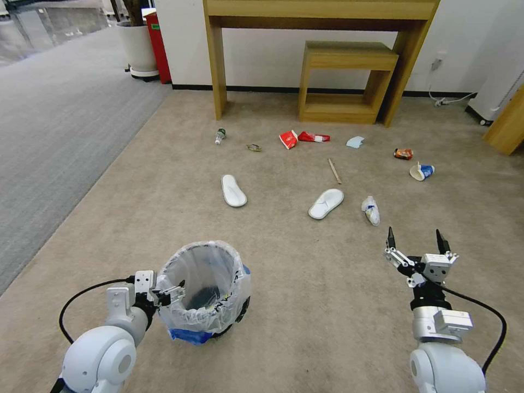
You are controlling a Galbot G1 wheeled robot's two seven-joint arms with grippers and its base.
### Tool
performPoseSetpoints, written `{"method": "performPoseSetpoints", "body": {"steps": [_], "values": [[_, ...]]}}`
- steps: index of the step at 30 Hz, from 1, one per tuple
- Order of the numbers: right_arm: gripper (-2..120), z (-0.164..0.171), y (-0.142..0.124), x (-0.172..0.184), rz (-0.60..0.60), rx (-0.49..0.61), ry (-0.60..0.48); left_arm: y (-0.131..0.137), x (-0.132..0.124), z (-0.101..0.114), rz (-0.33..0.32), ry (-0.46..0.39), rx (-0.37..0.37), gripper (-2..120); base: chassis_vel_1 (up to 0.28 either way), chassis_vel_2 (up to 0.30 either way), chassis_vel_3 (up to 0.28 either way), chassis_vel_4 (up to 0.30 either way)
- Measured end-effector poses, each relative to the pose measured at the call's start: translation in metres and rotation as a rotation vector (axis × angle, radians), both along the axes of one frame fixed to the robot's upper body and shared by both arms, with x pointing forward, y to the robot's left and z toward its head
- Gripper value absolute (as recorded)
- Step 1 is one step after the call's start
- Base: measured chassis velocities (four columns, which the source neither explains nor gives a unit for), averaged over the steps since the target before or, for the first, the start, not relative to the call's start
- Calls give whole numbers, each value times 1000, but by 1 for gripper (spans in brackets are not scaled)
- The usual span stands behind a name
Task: Pick up the trash bin and place the garbage on the floor into it.
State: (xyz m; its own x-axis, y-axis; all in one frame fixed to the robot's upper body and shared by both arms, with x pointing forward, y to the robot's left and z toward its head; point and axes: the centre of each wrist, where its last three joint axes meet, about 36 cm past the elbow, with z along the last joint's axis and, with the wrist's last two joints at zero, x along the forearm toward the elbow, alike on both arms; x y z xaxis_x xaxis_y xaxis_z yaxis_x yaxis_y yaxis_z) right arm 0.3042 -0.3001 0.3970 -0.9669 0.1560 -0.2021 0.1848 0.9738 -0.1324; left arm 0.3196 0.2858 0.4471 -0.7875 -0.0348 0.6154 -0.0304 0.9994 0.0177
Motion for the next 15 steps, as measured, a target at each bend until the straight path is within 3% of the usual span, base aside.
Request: {"method": "performPoseSetpoints", "body": {"steps": [15], "values": [[100,-3,2,-1,3,-4,1,7,10,-19,15,36,3,100,0,0,0,0]]}}
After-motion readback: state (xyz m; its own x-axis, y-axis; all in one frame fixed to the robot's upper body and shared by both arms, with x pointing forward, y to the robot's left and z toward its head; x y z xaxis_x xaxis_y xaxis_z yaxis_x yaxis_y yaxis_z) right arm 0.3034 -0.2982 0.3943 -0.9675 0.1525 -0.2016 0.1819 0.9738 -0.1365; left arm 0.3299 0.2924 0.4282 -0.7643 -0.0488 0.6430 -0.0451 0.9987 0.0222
